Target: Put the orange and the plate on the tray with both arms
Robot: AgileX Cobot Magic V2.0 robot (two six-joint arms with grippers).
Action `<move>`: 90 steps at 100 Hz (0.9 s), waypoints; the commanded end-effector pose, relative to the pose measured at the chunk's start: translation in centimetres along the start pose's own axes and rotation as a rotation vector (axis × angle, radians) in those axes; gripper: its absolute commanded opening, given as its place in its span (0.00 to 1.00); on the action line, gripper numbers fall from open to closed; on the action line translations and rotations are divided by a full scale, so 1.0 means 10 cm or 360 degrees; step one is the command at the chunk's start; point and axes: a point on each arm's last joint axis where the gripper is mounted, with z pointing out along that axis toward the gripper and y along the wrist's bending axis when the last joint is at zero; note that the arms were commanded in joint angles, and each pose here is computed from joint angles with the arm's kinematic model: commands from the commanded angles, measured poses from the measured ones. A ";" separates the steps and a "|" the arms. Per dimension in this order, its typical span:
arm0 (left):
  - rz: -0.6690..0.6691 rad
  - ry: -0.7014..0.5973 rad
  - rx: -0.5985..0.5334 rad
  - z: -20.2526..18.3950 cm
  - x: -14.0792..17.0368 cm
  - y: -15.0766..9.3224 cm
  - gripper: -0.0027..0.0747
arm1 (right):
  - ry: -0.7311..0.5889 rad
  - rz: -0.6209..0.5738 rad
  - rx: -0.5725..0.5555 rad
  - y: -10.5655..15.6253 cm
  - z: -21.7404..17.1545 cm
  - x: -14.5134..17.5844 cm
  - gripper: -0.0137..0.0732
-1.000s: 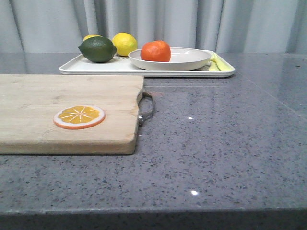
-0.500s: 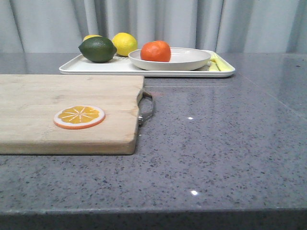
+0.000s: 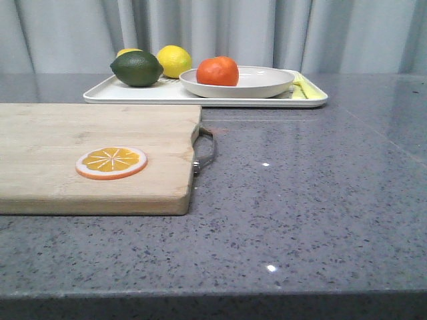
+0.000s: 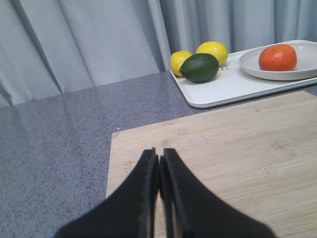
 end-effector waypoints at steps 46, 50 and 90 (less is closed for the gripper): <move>-0.0118 -0.0169 -0.0193 -0.04 0.48 0.02 0.01 | -0.0108 -0.0001 0.0062 -0.04 0.00 -0.13 0.08; -0.0117 -0.0171 -0.0193 -0.04 0.48 0.02 0.01 | -0.0108 -0.0001 0.0062 -0.04 0.00 -0.13 0.08; -0.0201 -0.0173 -0.0182 -0.04 0.48 0.01 0.01 | -0.0108 -0.0001 0.0062 -0.04 0.00 -0.13 0.08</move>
